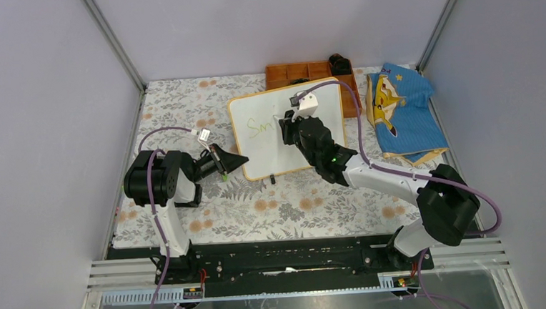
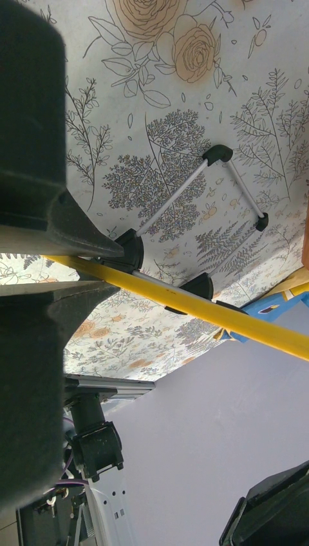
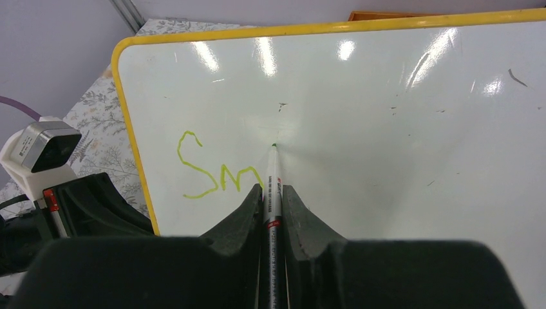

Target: Write a sentence on the whiteboard

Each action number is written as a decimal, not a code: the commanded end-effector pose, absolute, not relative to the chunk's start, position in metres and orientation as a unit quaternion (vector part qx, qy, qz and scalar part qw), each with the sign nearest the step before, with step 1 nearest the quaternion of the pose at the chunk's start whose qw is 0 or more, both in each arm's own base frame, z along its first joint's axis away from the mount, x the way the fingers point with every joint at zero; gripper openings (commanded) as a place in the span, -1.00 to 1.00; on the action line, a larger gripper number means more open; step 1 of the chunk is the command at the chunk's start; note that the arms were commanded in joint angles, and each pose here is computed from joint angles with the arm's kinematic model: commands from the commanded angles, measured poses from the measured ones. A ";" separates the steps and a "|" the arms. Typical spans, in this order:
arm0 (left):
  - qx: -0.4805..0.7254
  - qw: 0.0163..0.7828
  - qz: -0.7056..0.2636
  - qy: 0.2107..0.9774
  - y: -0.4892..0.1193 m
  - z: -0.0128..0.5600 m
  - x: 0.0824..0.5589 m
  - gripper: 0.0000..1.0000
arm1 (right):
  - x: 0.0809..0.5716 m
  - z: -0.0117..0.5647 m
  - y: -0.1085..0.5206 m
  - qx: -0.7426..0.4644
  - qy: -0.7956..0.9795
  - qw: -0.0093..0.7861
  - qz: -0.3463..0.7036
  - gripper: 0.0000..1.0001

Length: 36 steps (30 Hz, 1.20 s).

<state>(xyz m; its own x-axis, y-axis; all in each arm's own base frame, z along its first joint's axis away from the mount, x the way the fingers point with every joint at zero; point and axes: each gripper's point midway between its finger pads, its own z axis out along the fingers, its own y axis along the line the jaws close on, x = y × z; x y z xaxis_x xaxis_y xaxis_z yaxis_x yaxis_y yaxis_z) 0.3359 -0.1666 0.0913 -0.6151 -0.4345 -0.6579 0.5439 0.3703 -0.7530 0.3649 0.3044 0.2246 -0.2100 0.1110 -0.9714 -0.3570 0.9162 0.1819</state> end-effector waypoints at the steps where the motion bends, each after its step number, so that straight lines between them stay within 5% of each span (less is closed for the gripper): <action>1: 0.022 0.449 -0.542 0.710 -0.162 0.081 0.342 -1.00 | 0.378 0.250 0.306 -0.057 0.737 0.641 0.209 -1.00; 36: 0.022 0.448 -0.542 0.711 -0.163 0.081 0.343 -1.00 | 0.356 0.246 0.300 -0.065 0.745 0.618 0.245 -1.00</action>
